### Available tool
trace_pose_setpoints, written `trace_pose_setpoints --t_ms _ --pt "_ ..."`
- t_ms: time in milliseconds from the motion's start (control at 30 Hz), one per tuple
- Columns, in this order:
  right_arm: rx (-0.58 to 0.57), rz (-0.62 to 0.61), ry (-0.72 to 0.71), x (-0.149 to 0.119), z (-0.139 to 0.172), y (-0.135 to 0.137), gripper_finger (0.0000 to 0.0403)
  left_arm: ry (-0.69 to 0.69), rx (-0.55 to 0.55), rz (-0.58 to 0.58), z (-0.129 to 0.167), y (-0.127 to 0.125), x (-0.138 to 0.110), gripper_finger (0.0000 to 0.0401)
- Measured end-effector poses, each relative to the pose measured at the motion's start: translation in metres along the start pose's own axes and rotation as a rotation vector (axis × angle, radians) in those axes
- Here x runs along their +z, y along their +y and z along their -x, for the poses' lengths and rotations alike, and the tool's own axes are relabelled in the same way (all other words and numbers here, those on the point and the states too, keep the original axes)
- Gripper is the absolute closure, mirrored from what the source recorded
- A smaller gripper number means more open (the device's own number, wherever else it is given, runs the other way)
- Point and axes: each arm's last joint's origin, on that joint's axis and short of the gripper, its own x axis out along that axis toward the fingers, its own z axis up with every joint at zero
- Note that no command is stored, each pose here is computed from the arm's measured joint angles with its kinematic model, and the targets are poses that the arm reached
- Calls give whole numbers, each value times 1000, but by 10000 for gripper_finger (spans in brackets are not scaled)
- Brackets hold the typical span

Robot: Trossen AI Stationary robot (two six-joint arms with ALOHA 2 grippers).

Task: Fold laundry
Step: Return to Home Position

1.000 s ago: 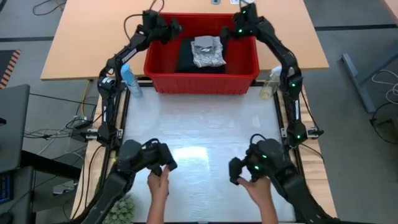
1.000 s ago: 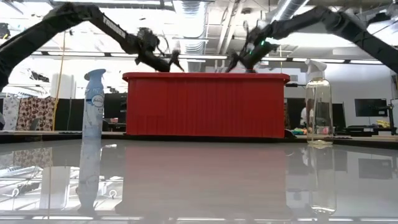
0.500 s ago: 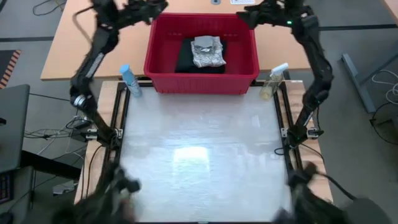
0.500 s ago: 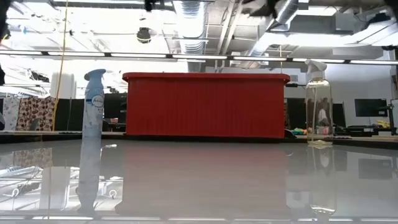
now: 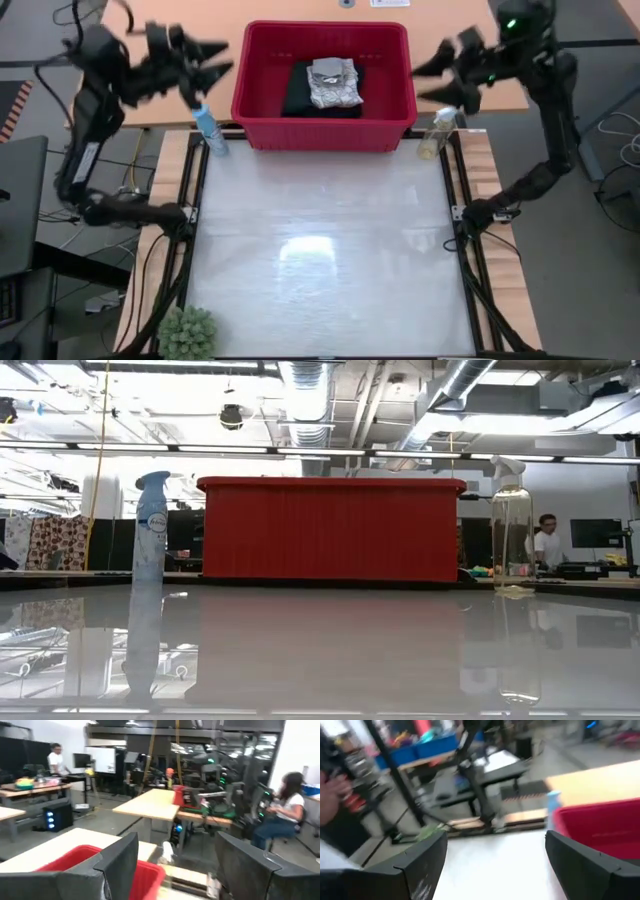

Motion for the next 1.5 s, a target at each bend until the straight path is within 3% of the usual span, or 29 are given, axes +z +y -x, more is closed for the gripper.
trace_pose_setpoints --t_ms 167,300,500,667,867,1133,1500 --pt "45 37 35 -19 -25 28 44 -94 -4 2 34 -28 -41 152" --pt "67 133 -60 -44 -38 53 44 -233 3 47 68 -38 -91 152" --pt "70 50 -213 -111 -53 65 44 -317 -56 179 110 -43 -155 152" --pt "34 -23 -327 -169 -58 73 44 -333 -57 201 132 -45 -186 152" --pt "31 -43 -379 -224 -55 78 44 -299 -78 211 140 -44 -219 152" --pt "21 -51 -315 -283 -53 82 44 -212 -113 258 135 -41 -262 152" --pt "-67 -91 -337 -334 -54 77 44 -133 -152 313 123 -38 -302 152"
